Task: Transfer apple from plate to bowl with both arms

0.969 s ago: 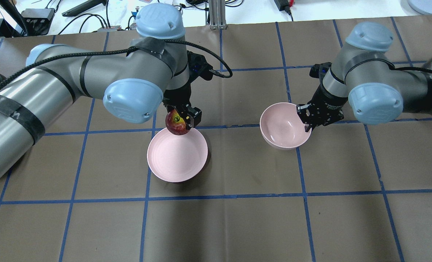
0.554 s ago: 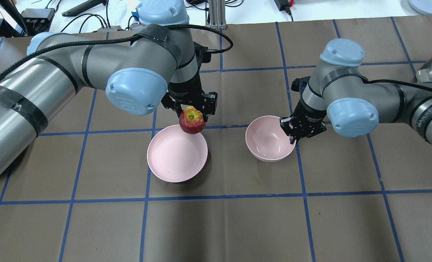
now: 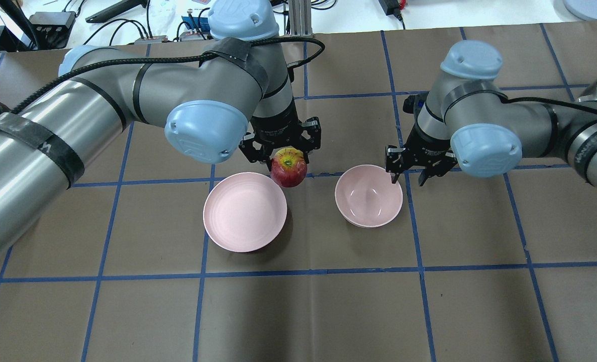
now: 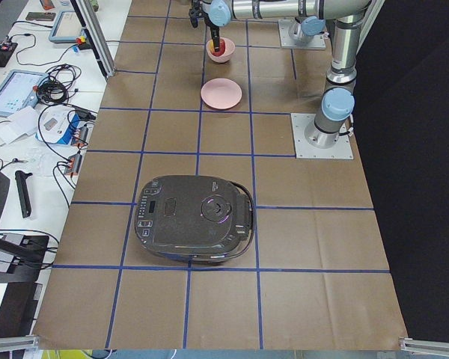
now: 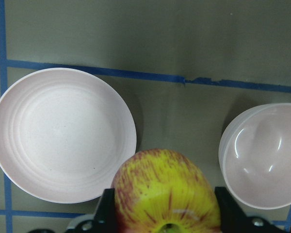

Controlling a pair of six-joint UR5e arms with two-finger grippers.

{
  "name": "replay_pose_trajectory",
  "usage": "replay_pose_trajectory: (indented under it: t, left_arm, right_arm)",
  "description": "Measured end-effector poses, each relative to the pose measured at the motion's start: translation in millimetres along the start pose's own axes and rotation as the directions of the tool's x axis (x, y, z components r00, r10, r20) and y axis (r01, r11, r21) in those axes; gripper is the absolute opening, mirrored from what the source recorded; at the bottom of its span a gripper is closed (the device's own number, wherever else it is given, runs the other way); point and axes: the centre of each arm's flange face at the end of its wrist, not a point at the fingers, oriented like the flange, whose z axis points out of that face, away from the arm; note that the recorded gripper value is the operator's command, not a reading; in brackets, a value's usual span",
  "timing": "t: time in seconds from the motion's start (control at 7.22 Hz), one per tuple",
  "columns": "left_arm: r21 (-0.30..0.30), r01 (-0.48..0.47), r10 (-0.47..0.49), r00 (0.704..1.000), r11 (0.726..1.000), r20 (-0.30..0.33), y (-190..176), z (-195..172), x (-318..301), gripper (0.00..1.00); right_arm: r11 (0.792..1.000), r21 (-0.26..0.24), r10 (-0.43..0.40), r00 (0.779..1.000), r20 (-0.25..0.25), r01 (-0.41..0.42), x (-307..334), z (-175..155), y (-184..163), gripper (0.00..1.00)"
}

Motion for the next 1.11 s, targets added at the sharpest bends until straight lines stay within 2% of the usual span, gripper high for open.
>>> replay_pose_trajectory:
  t: [0.28, 0.42, 0.55, 0.69, 0.83, 0.97, 1.11]
  left_arm:
    - [0.001, 0.080, -0.080, 0.994, 0.997, -0.072, 3.1, 41.1, 42.9, 0.42]
    - [-0.037, 0.133, -0.136, 0.985, 0.990, -0.101, 9.6, 56.6, 58.2, 0.42]
    - [-0.091, 0.181, -0.191, 0.974, 0.979, -0.122, 14.9, 71.7, 69.7, 0.42]
    - [-0.127, 0.211, -0.226, 0.966, 0.969, -0.122, 20.7, 90.5, 82.2, 0.43]
    - [-0.134, 0.239, -0.256, 0.958, 0.962, -0.128, 23.6, 108.1, 95.9, 0.44]
    - [-0.129, 0.265, -0.282, 0.949, 0.956, -0.142, 21.8, 122.8, 106.5, 0.54]
    - [-0.125, 0.269, -0.286, 0.947, 0.955, -0.145, 22.1, 134.8, 111.8, 0.97]
  right_arm:
    - [0.997, 0.052, 0.062, 0.997, -0.044, -0.060, 42.7, -80.8, -12.9, 1.00]
    - [0.994, 0.083, 0.077, 0.994, -0.080, -0.071, 71.7, -116.0, -11.2, 1.00]
    - [0.992, 0.112, 0.073, 0.989, -0.125, -0.060, 92.5, -141.6, -5.8, 1.00]
    - [0.991, 0.122, 0.070, 0.985, -0.160, -0.051, 102.7, -153.4, -0.2, 1.00]
    - [0.992, 0.120, 0.068, 0.981, -0.182, -0.047, 107.1, -155.5, 3.1, 1.00]
    - [0.992, 0.121, 0.068, 0.979, -0.192, -0.045, 108.7, -156.8, 4.8, 1.00]
    - [0.991, 0.127, 0.068, 0.978, -0.196, -0.044, 109.1, -159.4, 5.0, 1.00]
